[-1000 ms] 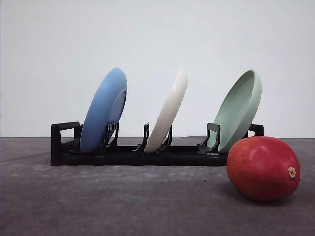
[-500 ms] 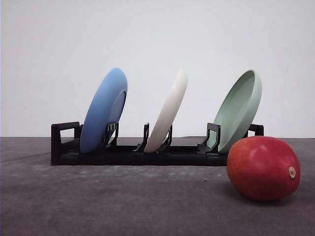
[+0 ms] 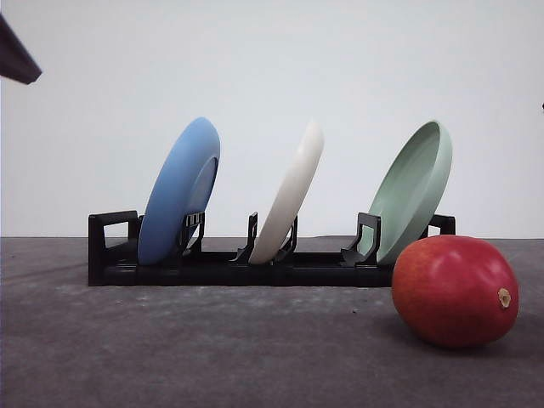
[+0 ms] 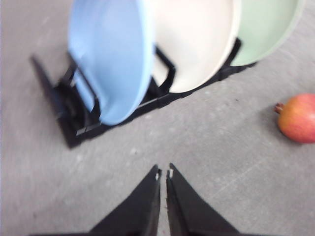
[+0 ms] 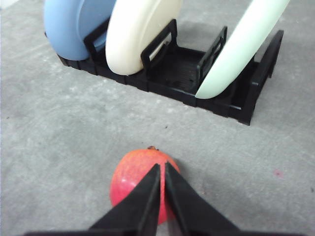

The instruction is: Place pomegranate in white plate

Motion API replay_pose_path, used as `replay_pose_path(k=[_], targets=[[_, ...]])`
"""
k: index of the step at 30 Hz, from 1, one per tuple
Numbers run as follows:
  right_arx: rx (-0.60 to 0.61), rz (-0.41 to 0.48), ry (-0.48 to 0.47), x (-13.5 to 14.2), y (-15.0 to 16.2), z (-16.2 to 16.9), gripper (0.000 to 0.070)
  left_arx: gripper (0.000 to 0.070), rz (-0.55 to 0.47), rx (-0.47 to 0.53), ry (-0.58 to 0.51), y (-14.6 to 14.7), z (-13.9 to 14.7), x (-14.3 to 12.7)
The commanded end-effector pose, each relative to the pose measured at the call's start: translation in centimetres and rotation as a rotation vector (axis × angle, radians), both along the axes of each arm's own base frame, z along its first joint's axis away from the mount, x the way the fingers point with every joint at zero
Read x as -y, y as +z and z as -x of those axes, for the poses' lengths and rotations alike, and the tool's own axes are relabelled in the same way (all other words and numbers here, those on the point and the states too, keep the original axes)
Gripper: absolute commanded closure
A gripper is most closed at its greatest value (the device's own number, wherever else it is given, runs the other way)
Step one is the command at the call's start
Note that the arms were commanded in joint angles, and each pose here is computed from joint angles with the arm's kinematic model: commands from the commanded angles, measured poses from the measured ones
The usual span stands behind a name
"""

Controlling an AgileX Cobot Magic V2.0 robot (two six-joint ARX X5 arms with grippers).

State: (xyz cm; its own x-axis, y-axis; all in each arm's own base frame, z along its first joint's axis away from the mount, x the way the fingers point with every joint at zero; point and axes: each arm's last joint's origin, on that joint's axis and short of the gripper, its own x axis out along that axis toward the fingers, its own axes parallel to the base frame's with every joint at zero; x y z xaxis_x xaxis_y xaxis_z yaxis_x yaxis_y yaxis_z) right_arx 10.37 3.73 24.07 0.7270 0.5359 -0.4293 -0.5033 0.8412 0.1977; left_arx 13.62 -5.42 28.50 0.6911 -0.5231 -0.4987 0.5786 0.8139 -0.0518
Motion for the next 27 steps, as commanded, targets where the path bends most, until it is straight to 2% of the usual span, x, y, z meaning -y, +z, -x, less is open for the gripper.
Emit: replay_pose_path(k=[1,2,3,6,7,8,11,19,27], targets=[[0.036,0.004,0.01,-0.1,0.7,0.0,0.0692,0.0695,-0.026,0.041,-0.02,0.6,-0.2,0.1],[0.039,0.003,0.01,-0.1,0.7,0.0,0.0687,0.0692,-0.025,0.045,-0.023,0.6,-0.2,0.2],[0.041,0.002,0.01,-0.1,0.7,0.0,0.0641,0.0628,-0.023,0.049,-0.025,0.7,-0.2,0.2],[0.049,0.0,0.01,-0.1,0.8,-0.1,0.0412,0.0287,-0.015,0.069,-0.033,0.9,-0.2,0.4],[0.052,-0.001,0.01,-0.1,0.8,-0.1,0.0371,0.0234,-0.012,0.074,-0.037,0.9,-0.2,0.4],[0.055,-0.002,0.01,-0.1,0.8,-0.1,0.0361,0.0237,-0.011,0.079,-0.041,1.0,-0.2,0.5],[0.061,-0.004,0.01,-0.1,0.9,-0.1,0.0361,0.0307,-0.007,0.09,-0.062,1.1,-0.1,0.8],[0.075,-0.011,0.012,-0.1,1.0,-0.2,0.0361,0.0318,0.006,0.188,-0.176,1.5,-0.8,3.0],[0.077,-0.012,0.011,-0.1,1.1,-0.2,0.0361,0.0318,-0.006,0.242,-0.205,0.4,-3.4,7.1]])
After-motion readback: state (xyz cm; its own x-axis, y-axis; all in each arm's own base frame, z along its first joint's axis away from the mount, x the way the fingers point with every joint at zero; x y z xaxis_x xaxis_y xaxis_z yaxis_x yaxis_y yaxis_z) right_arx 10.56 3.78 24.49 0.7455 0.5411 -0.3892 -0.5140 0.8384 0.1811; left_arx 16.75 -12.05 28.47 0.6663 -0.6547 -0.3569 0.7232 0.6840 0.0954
